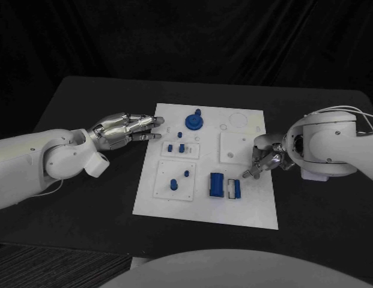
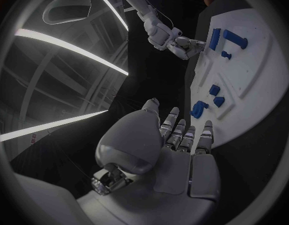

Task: Assemble the parts on the task board

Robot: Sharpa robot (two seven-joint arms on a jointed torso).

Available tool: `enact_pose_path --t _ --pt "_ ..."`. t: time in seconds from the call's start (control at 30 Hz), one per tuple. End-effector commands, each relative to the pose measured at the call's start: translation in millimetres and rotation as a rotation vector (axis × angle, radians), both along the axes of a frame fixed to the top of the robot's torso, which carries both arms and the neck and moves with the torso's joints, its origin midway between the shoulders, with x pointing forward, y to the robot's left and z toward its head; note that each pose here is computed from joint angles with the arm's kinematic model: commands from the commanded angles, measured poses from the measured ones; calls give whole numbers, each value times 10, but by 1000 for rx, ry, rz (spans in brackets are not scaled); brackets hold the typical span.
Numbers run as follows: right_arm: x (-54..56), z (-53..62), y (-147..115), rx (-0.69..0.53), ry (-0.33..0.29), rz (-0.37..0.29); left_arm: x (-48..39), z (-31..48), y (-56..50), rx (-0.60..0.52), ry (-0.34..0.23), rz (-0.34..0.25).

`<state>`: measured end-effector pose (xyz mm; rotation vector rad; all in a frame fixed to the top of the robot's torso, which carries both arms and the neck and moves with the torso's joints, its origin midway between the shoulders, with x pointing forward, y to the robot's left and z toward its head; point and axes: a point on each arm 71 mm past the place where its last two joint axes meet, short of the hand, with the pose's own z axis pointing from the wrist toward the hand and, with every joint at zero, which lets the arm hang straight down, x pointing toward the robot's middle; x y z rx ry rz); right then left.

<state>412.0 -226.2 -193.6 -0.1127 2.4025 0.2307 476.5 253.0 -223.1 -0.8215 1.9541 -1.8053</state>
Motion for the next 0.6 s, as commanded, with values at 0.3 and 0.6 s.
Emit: enact_pose_path --t 0.3,0.6 --pt "-93 -65 94 26 59 -5 -2 7 -22 -18 -1 -9" --pt "-121 -137 145 26 83 7 -4 6 -23 -17 1 -10"
